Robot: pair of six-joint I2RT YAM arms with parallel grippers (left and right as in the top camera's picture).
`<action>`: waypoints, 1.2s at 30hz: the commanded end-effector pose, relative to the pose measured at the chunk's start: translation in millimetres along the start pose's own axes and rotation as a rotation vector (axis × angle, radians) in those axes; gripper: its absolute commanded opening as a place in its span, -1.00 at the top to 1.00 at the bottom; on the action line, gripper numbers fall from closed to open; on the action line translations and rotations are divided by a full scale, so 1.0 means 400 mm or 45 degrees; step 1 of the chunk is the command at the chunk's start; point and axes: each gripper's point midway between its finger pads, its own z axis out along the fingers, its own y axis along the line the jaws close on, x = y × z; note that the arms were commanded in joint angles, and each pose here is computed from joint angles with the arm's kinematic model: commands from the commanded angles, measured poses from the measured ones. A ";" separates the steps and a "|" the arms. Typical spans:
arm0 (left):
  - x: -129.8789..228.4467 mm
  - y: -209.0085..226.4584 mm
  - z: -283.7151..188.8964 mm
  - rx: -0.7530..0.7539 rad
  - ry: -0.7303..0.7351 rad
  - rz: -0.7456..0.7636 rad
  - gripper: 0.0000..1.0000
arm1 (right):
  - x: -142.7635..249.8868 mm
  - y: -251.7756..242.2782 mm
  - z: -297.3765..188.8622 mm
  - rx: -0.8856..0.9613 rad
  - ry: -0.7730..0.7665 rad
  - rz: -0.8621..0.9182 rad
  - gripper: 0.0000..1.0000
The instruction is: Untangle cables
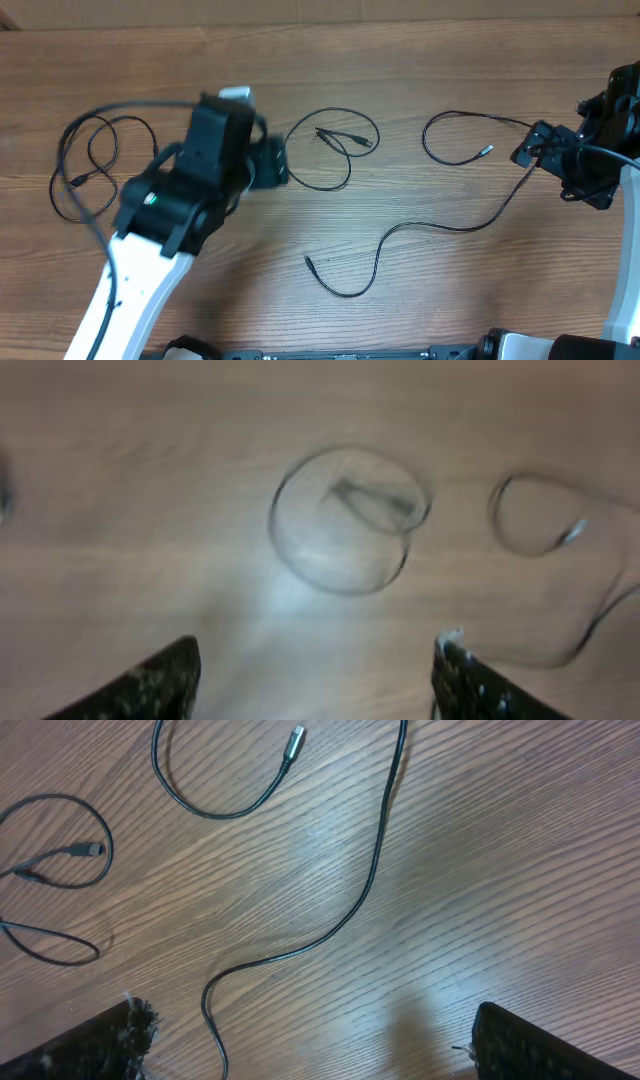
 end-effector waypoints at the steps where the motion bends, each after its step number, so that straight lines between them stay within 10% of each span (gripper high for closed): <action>1: -0.026 -0.042 0.108 0.050 0.003 0.018 -0.47 | -0.012 0.006 -0.018 -0.016 -0.038 -0.012 -1.00; 17: -0.118 -0.170 0.234 0.149 0.238 0.222 -0.56 | -0.012 0.006 -0.018 -0.017 -0.038 -0.012 -1.00; 36: 0.155 -0.212 0.579 0.056 0.694 0.102 -0.42 | -0.012 0.006 -0.018 -0.016 -0.037 -0.012 -1.00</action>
